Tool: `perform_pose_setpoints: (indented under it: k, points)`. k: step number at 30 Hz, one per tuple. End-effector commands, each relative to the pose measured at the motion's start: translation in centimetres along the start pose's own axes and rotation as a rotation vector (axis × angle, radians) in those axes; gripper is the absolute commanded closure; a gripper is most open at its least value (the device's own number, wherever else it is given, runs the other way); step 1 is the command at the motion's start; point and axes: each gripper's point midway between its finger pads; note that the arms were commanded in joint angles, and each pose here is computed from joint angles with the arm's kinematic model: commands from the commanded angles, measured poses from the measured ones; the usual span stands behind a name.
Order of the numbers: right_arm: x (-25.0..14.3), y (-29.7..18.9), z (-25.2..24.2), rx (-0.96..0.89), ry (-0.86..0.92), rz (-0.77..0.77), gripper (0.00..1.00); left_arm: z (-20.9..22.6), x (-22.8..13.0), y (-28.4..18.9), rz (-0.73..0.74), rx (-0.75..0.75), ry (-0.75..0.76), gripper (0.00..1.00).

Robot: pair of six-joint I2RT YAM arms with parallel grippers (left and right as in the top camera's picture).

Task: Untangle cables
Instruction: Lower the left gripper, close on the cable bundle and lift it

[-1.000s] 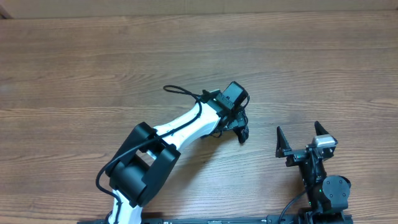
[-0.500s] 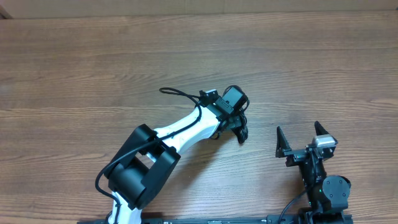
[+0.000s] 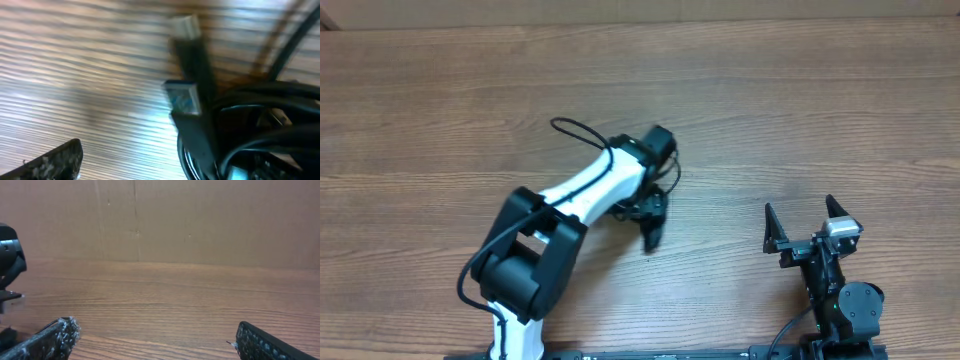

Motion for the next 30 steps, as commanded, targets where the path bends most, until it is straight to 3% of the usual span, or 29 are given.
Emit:
perform_pose_setpoints:
  k: [1,4,8,14,20,24,30]
  points:
    - [-0.1,0.0,-0.3,-0.011,-0.004,-0.008,0.0,5.9,1.0,1.2,0.004,0.233,0.115,0.04]
    - [-0.1,0.0,-0.3,-0.011,-0.004,-0.008,0.0,8.5,1.6,1.3,0.005,0.286,0.08,0.0]
    - [-0.1,0.0,-0.3,-0.011,-0.004,-0.008,0.0,8.5,1.3,2.0,0.063,0.155,0.071,0.0]
    - [-0.1,0.0,-0.3,-0.011,-0.004,-0.008,0.0,8.1,3.9,-0.6,0.003,0.124,0.066,0.0]
    - [-0.1,0.0,-0.3,-0.011,-0.004,-0.008,0.0,3.8,6.6,-4.9,-0.058,-0.15,0.095,0.0]
    - [-0.1,0.0,-0.3,-0.011,-0.004,-0.008,0.0,2.5,6.1,-6.0,-0.041,-0.237,0.089,0.0]
    - [-0.1,0.0,-0.3,-0.011,-0.004,-0.008,0.0,2.0,2.3,-6.2,0.084,-0.165,0.186,0.0]
Point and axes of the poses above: each gripper's point midway between its finger pads, its own y axis out along the fingers, its own z axis along the line the jaws close on, x = y × z, and after that the axes turned 12 degrees about y, right-handed
